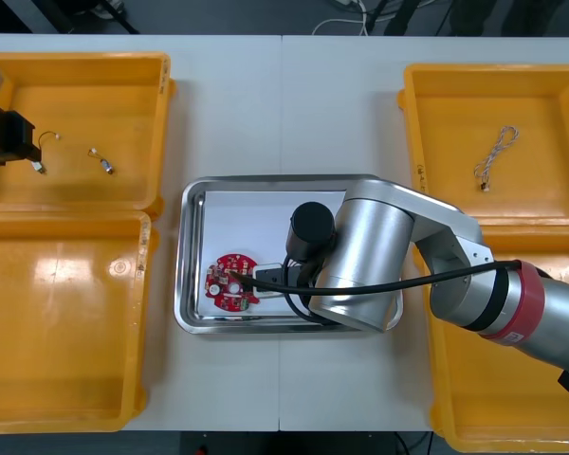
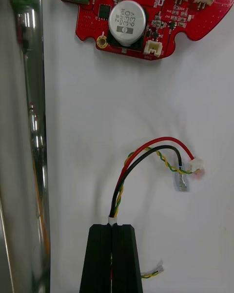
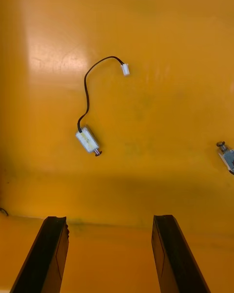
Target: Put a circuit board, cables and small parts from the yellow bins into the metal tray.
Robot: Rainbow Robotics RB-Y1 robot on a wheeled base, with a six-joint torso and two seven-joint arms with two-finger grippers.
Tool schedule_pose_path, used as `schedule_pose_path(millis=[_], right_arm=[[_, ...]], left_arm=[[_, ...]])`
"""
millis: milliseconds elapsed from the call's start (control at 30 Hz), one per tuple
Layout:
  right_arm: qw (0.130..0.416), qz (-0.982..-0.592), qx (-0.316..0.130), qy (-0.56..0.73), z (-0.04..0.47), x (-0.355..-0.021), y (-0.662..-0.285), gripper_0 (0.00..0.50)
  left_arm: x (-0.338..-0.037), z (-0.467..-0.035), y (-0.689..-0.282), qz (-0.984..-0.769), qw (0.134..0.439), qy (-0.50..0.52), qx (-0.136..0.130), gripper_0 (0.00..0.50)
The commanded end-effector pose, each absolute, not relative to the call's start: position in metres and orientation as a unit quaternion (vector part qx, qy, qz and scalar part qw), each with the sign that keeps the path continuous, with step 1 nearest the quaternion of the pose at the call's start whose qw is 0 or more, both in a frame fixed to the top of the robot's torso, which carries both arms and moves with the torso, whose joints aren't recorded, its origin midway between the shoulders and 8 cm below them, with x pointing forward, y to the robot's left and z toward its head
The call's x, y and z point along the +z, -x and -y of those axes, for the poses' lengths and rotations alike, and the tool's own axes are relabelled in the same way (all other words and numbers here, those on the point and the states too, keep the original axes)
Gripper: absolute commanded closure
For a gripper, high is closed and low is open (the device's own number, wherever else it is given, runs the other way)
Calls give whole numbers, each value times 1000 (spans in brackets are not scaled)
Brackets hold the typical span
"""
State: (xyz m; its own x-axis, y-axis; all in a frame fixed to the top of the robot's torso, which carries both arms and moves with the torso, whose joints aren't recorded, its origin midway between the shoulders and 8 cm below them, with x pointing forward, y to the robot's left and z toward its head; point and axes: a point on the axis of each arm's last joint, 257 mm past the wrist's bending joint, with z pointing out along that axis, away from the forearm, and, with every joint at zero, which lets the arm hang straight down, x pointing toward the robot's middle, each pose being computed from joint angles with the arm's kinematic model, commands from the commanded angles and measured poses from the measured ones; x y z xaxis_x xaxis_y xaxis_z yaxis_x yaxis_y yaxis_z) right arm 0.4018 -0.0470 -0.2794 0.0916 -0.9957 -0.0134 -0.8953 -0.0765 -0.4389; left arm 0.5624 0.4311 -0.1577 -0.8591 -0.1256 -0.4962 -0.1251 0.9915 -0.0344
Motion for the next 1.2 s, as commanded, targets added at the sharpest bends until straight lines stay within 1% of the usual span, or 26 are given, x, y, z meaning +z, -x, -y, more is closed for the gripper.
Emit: schedule_pose_path(millis=[33,133,533,567,600,667,700,767,800,933,1000,1100,1200], right_arm=[[155,-660,-145,721,59,-290,-400,500],[154,-660,-146,721,60,-290,-401,500],[158,-661,-148,718,58,-289,-402,495],[159,-662,-149,717,58,-289,-403,436],[160,-662,-150,717,58,-288,-403,394],[164,-661,-155,716,56,-286,-406,214],[163,-661,-155,716,56,-287,-405,172],[166,-660,-157,715,55,-285,-407,32],[166,-661,-156,715,54,-286,-406,2],[164,-662,-162,714,57,-281,-409,0],[158,-666,-164,710,60,-278,-409,0],[150,-672,-163,706,63,-267,-409,0],[144,-682,-151,701,64,-250,-407,0]], left_arm=[[-119,-444,-586,-953,302,8,29,0],[-121,-445,-592,-951,307,5,34,0],[-136,-447,-600,-950,308,-6,47,0],[-138,-447,-601,-950,308,-7,48,0],[-138,-447,-602,-950,309,-8,49,0],[-142,-448,-603,-949,310,-8,51,0],[-143,-448,-604,-949,311,-8,51,0],[-146,-449,-606,-948,314,-10,55,0],[-147,-449,-608,-947,315,-10,54,0],[-153,-447,-612,-946,321,-8,51,0],[-154,-447,-615,-944,326,-7,50,0],[-156,-446,-618,-943,330,-5,48,0],[-157,-449,-620,-941,336,-6,51,0]])
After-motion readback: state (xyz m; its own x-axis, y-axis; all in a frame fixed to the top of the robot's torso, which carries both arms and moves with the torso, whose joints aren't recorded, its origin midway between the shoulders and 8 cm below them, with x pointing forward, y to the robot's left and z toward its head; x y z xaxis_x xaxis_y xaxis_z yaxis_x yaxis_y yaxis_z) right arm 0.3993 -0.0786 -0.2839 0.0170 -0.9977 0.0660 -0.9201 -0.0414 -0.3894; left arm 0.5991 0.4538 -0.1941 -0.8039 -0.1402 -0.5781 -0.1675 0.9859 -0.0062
